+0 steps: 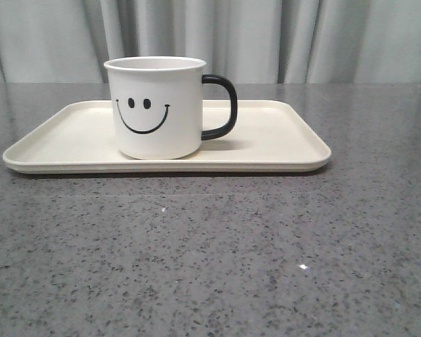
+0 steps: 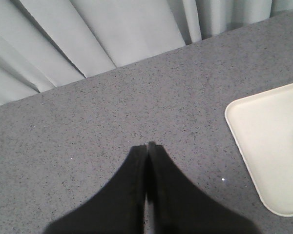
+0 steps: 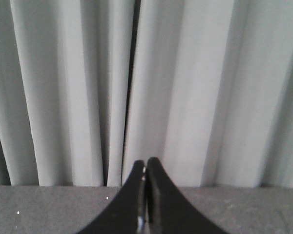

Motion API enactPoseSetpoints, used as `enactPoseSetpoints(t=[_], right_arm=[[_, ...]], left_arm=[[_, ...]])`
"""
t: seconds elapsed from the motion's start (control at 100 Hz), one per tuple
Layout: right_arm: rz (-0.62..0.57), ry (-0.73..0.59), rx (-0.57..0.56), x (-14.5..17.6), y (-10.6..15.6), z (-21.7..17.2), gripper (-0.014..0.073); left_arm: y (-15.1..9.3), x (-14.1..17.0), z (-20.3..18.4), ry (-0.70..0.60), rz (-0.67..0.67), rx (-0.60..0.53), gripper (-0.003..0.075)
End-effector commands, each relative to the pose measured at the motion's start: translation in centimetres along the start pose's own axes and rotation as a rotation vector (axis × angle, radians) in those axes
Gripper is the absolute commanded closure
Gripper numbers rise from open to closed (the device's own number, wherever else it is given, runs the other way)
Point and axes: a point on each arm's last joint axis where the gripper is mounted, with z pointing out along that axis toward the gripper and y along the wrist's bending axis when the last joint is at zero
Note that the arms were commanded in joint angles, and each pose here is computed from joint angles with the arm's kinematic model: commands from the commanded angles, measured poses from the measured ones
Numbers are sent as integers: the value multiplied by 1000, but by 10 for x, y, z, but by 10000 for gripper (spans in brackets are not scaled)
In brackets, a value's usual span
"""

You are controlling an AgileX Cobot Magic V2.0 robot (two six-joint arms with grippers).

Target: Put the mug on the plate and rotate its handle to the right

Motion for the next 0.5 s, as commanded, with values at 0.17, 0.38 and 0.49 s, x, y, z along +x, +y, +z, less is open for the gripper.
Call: enactPoseSetpoints(t=[0.17,0.38,0.49], right_arm=[[53,-71,67,63,-2,-29,662],[68,1,84,110,-4,-33,662],[79,100,61,127,-3,-32,662]], left_arm=[[-5,20,-11,-123,-22,31,740],[-16,65,4,-116,-18,61,740],[-23,85,10,-140,-31,89,740]])
